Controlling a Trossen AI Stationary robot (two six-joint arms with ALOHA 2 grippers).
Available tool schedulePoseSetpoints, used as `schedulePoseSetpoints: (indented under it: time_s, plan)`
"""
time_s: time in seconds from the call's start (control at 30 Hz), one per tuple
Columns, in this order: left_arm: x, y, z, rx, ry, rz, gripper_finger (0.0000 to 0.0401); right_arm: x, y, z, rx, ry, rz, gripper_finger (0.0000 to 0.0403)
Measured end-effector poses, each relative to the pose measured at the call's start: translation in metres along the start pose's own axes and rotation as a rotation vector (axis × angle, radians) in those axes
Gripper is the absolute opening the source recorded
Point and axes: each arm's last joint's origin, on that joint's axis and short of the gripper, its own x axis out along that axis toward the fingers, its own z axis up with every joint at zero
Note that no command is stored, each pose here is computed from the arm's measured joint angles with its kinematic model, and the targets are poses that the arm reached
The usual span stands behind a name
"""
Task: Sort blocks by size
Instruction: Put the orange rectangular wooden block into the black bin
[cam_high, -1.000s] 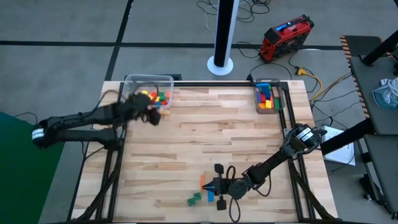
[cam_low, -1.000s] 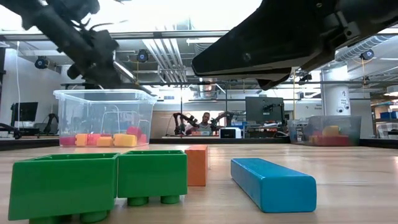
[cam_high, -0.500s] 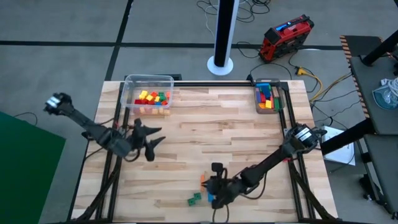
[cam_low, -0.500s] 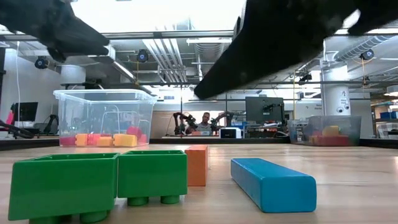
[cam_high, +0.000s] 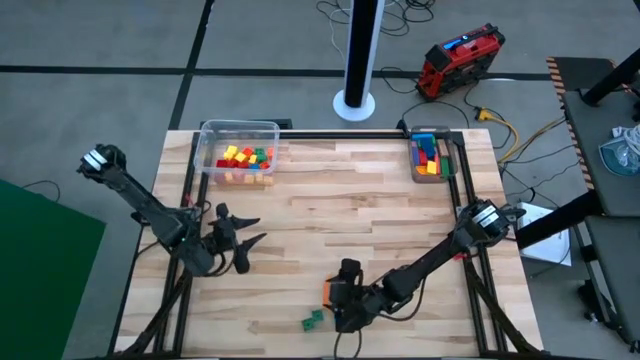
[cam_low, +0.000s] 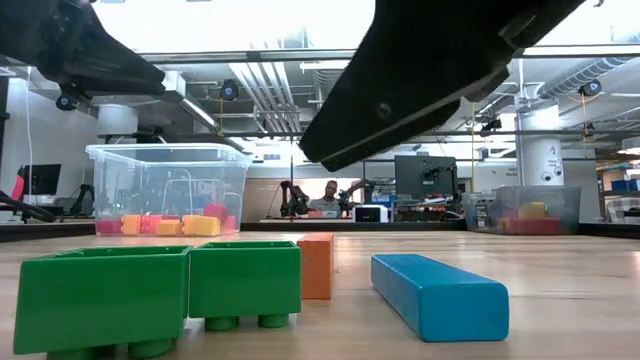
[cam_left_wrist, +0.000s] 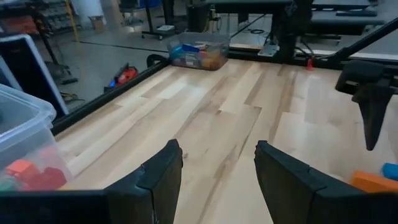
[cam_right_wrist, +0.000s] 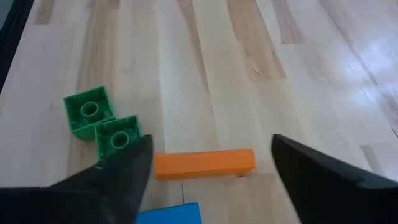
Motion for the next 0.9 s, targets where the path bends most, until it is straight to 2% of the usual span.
schedulePoseSetpoints:
  time_s: [0.1, 0.2, 0.5, 0.7, 0.9]
  plan:
    - [0.002, -0.004, -0.001, 0.020, -0.004, 0.025, 0.0178, 0.003, -0.001, -0.004, -0.037, 0.022, -0.012, 0.0372]
    - [0.004, -0.008, -0.001, 0.034, -0.003, 0.034, 0.0178, 0.007, -0.001, -0.008, -0.081, 0.040, -0.018, 0.0396]
    - [0.007, -0.018, 0.001, 0.072, 0.007, 0.040, 0.0178, 0.026, -0.002, -0.022, -0.098, 0.086, -0.020, 0.0396]
    - [0.009, -0.021, 0.000, 0.085, 0.009, 0.049, 0.0178, 0.033, -0.008, -0.022, -0.037, 0.096, -0.017, 0.0396]
    - [0.009, -0.021, 0.000, 0.086, 0.011, 0.050, 0.0178, 0.041, -0.013, -0.023, -0.046, 0.114, -0.003, 0.0396]
